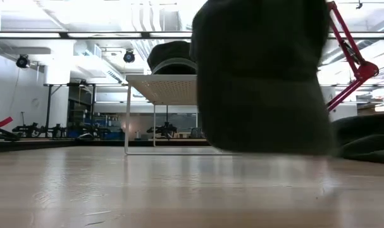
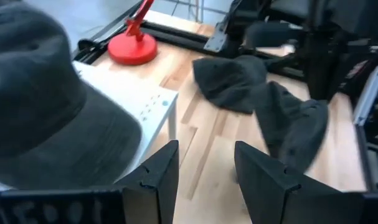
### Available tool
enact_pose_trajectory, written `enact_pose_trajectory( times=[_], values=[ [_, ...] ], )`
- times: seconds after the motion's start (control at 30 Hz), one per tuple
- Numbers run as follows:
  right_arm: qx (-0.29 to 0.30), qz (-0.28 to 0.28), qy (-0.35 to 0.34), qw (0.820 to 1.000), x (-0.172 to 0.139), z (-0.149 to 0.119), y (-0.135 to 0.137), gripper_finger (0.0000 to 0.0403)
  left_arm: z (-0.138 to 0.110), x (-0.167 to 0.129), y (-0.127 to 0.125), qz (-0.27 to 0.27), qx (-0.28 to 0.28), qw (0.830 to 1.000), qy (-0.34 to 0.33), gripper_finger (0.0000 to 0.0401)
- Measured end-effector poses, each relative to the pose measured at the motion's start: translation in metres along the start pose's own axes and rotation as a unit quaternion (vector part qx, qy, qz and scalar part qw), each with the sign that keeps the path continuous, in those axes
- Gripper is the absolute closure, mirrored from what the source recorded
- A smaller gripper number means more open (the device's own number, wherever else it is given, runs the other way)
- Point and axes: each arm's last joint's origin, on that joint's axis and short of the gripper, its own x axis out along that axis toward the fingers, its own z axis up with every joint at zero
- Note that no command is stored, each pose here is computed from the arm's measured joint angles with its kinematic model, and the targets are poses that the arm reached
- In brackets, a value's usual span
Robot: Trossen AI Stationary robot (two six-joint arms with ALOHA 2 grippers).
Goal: Pick & Place hat
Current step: Stack the bottom black cap on the black cap on the shelf
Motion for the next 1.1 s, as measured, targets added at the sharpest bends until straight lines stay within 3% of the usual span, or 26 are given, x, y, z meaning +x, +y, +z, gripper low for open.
enact_pose_trajectory(
  times=[0.47,0.67,1.1],
  values=[
    [-0.09,-0.059,-0.126,0.986,-0.059,0.049,-0.004,0.0394,0.009,0.002,-0.008,-0.062,0.023,0.997,-0.047,0.0249],
    [-0.106,-0.069,-0.142,0.982,-0.073,0.056,-0.002,0.0394,0.017,0.0,-0.017,-0.172,0.056,0.98,-0.081,0.0249],
    [-0.104,-0.089,-0.131,0.982,-0.073,0.054,-0.005,0.0394,0.019,0.002,-0.016,-0.181,0.064,0.977,-0.089,0.0249]
  ],
)
